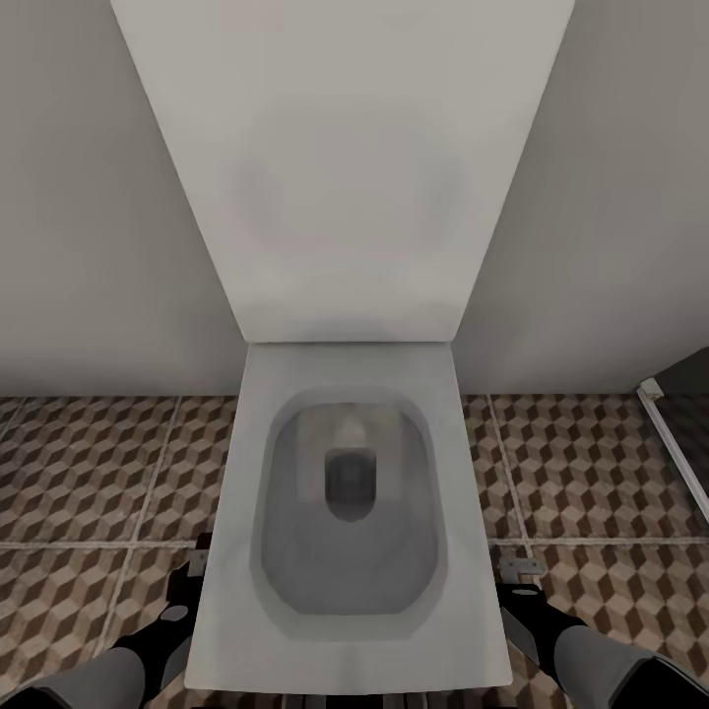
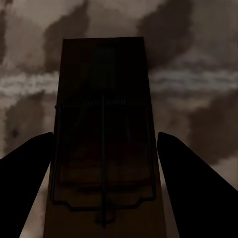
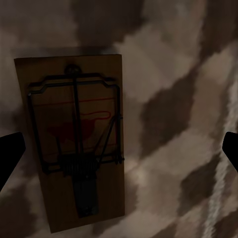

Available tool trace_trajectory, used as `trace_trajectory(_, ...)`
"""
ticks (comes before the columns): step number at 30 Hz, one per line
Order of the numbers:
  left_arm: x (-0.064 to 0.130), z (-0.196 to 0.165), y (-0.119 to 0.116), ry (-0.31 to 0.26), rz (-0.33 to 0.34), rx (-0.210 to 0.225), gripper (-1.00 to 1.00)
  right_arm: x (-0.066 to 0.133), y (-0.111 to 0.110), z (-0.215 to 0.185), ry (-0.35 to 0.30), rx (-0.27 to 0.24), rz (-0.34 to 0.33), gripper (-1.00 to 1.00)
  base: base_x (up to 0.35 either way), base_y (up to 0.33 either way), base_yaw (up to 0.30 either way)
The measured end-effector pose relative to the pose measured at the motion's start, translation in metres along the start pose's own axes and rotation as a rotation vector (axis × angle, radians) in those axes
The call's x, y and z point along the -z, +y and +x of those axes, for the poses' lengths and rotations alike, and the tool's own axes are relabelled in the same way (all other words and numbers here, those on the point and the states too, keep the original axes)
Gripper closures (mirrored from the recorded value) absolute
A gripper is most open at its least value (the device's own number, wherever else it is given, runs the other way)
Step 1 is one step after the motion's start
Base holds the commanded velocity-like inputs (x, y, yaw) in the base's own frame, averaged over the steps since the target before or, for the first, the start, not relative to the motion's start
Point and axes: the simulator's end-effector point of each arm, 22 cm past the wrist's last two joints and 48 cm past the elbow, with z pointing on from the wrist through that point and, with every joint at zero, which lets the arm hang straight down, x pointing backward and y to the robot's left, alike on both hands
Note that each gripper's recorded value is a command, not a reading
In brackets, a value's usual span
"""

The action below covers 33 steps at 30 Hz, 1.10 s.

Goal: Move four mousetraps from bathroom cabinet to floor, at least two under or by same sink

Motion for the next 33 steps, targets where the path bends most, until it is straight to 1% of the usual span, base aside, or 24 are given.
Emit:
trace_trajectory(25, -0.0003, 0.0010, 0.0039, 0.001, -0.004, -0.002, 1.00, 0.0000, 0.0000, 0.0000, 0.000, 0.000, 0.000, -1.00, 0.000, 0.000, 0.000)
trace_trajectory(26, -0.0003, 0.0010, 0.0040, 0.002, -0.004, -0.002, -1.00, 0.0000, 0.0000, 0.0000, 0.000, 0.000, 0.000, -1.00, 0.000, 0.000, 0.000)
trace_trajectory(33, -0.0002, 0.0016, 0.0042, 0.002, -0.005, -0.003, -1.00, 0.0000, 0.0000, 0.0000, 0.000, 0.000, 0.000, -1.00, 0.000, 0.000, 0.000)
